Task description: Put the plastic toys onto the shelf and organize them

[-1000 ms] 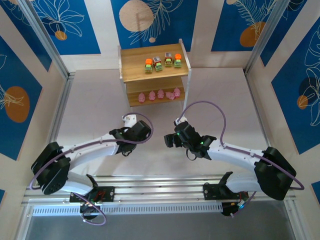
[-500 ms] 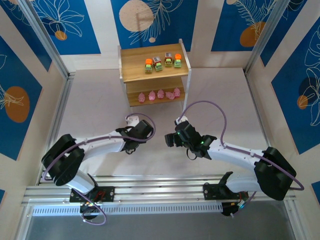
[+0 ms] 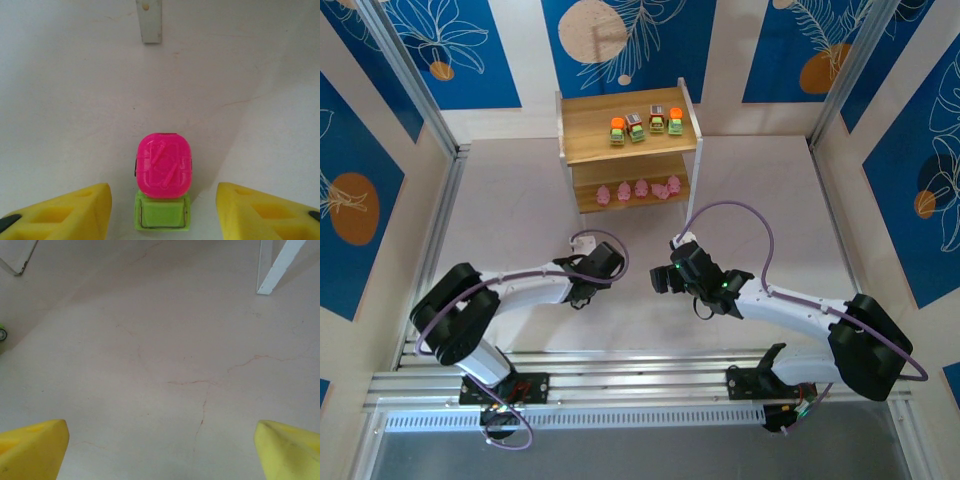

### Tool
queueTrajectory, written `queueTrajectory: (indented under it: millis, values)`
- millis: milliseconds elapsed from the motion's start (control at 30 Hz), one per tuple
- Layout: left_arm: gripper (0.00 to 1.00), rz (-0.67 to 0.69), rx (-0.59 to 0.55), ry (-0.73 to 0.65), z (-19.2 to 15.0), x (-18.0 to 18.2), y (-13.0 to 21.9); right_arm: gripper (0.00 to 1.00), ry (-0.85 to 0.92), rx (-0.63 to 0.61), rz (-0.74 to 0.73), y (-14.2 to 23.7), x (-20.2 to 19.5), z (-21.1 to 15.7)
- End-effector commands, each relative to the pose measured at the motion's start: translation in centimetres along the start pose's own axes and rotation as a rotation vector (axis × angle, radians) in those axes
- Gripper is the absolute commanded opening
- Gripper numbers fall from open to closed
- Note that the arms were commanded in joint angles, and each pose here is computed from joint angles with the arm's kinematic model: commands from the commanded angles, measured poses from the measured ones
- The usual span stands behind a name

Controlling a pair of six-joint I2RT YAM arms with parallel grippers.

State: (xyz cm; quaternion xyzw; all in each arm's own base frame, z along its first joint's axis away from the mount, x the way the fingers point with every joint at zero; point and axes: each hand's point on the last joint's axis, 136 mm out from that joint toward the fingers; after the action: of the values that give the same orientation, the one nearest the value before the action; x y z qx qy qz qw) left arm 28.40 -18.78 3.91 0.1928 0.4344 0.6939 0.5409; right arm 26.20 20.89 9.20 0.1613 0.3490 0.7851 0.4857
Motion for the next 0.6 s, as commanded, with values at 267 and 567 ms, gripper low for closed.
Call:
queueTrajectory:
  millis: [267, 567]
  values:
    - [0.53, 0.008, 0.009, -0.002, -0.9, 0.8, -1.5, 0.95, -0.025, -0.010, 0.008, 0.1, 0.1, 1.0]
    - [0.51, 0.019, 0.004, -0.016, -1.0, 1.0, -1.9, 0.95, -0.028, -0.010, 0.012, 0.1, 0.1, 1.0]
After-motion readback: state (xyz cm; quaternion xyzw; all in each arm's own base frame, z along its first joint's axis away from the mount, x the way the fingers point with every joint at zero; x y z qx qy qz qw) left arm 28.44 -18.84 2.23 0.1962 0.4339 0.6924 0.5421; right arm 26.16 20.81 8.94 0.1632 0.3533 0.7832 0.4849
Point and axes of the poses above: each hand's point on the last joint's axis, 136 mm out from that joint toward the fingers, its own y axis back along the fingers, its own x axis along the line the jaws close on, z = x × y, and after that the axes turned 15 degrees about y, right-handed
